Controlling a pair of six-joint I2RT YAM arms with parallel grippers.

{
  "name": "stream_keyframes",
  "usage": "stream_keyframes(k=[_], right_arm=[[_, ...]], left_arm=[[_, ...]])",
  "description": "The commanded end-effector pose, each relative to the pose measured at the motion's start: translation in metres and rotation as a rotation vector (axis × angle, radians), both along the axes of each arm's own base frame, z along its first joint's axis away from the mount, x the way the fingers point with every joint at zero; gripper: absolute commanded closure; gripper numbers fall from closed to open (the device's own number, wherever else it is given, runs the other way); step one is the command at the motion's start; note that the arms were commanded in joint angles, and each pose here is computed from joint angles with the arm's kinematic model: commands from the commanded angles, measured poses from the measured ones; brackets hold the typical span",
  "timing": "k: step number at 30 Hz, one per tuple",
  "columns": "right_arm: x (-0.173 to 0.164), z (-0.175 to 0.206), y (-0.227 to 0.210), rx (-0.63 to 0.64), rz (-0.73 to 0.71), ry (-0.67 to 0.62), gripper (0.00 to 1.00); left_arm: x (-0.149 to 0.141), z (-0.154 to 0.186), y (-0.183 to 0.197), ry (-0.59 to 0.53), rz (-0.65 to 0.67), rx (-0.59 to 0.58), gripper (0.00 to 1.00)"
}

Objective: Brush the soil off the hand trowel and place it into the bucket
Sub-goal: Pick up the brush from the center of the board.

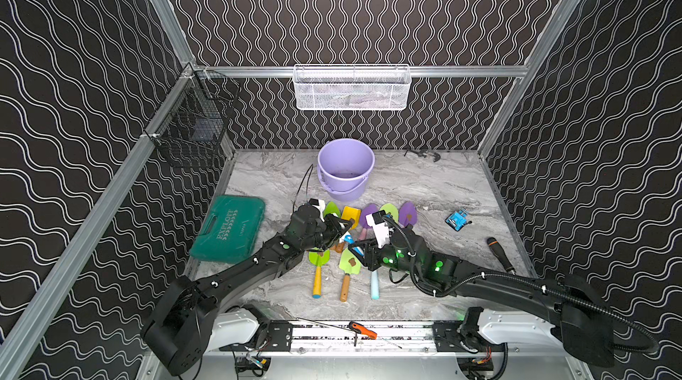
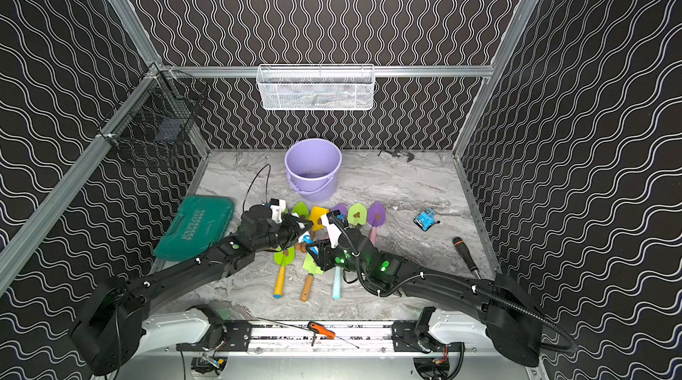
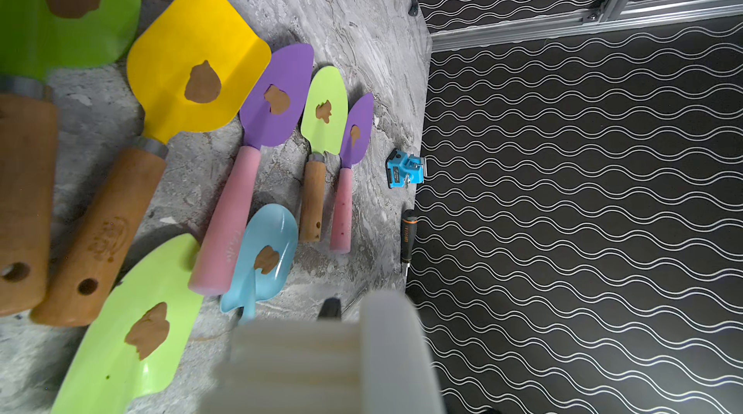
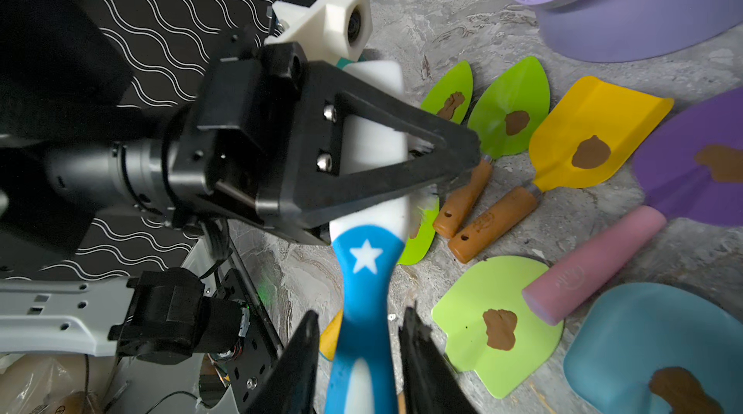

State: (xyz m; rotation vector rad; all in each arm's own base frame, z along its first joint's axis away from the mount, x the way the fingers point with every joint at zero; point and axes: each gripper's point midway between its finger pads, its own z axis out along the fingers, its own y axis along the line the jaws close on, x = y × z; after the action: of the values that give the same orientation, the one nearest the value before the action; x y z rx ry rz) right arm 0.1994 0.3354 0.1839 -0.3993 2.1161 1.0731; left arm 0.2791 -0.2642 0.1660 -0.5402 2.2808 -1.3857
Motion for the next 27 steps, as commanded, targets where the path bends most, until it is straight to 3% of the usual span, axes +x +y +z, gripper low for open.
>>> stream_keyframes(k=[1, 14, 27], right_arm=[[0.0005, 0.0107, 0.0072, 0.047, 0.01, -0.003, 0.65], [-0.0061, 0.0083, 0.0071, 0.07, 0.028, 0.024, 0.62], [-0.0042, 0.014, 0.0145, 0.086, 0.038, 0.011, 0.64]], left_arm=[[0.0038, 0.0102, -0.0032, -0.027, -0.001, -0.036, 0.96], [0.0026, 0.0076, 0.0034, -0.024, 0.032, -0.037, 0.97], [0.0043, 0.0079, 0.0036, -0.028, 0.045, -0.052, 0.98]])
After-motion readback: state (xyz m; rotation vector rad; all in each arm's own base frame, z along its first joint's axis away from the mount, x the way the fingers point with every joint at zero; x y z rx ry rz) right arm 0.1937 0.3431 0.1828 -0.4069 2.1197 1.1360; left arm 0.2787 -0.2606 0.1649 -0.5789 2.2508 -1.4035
